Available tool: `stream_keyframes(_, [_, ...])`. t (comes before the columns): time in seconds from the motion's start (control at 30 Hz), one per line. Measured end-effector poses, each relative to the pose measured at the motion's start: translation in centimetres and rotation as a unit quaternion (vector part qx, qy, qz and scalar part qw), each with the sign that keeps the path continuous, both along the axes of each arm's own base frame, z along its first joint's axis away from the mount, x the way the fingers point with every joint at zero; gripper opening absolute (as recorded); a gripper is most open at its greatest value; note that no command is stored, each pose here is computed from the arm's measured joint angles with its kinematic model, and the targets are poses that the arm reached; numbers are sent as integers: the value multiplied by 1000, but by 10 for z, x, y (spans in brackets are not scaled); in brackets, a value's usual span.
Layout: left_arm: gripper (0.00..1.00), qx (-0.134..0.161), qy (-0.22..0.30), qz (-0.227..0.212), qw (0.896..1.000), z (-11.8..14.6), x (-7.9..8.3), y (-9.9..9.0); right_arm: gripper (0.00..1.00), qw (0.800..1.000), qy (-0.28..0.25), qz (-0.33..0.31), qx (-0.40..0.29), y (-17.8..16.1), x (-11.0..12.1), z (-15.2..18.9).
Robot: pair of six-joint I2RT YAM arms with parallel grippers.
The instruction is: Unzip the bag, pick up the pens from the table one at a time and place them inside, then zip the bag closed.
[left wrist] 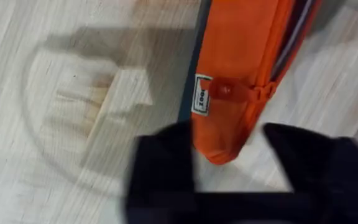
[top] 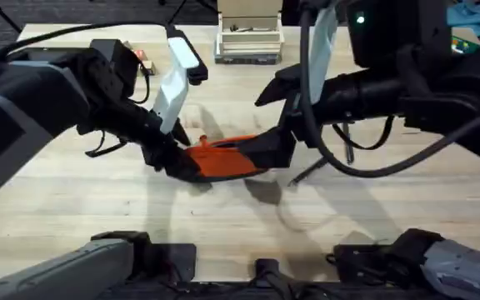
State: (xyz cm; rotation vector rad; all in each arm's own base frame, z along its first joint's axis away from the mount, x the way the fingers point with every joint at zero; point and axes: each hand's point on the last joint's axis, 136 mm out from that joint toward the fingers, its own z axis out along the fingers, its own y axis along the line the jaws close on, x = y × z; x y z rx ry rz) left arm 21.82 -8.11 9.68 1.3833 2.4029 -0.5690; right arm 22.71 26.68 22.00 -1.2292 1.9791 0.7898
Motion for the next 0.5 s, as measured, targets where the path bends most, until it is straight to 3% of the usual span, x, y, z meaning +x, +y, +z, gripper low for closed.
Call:
stream_keyframes(0.07, [958, 0, 1, 1, 1000, 0, 0, 0, 997, 1000, -9, 5, -4, 0, 1, 0])
stream_keyframes(0.1, [982, 0, 1, 1, 1000, 0, 0, 0, 997, 1000, -15, 6, -7, -1, 2, -1])
stream_keyframes(0.5, [994, 2, 1, 1, 1000, 0, 0, 1, 997, 998, -55, 16, -30, -5, 7, -3])
